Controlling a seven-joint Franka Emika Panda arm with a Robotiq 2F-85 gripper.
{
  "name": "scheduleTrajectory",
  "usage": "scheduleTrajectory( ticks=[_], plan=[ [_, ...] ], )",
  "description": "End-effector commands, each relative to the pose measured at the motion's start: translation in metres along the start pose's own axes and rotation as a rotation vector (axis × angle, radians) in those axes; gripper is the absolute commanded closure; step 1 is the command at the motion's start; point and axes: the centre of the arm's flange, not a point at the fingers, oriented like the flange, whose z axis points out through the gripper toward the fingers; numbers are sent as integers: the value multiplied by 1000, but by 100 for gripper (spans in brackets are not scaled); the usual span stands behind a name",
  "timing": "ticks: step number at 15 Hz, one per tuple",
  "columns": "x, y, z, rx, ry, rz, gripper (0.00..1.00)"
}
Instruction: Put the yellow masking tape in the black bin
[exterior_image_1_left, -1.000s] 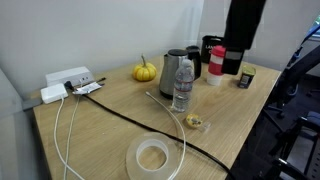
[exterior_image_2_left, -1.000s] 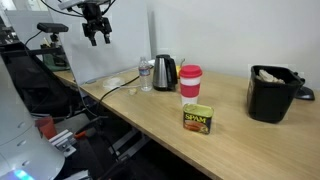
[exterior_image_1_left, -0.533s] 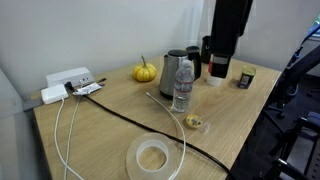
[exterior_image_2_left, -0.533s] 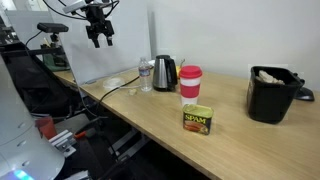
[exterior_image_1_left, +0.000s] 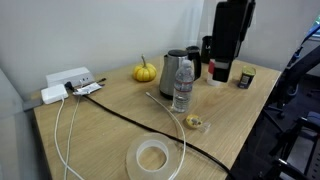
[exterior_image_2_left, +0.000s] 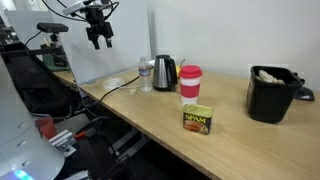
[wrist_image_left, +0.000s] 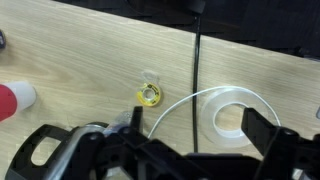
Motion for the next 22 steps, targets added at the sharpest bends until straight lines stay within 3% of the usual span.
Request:
scheduleTrajectory(
  ticks=[1, 6, 11, 13, 16, 22],
  plan=[
    [-14, 1, 31, -9, -14, 83, 0],
    [-23, 6, 97, 74, -10, 224, 0],
    [-13, 48, 155, 139, 31, 370, 0],
    [-10, 50, 165, 154, 44, 407, 0],
    [1, 56, 176, 173, 49, 402, 0],
    [18, 52, 194, 131, 29, 352, 0]
  ],
)
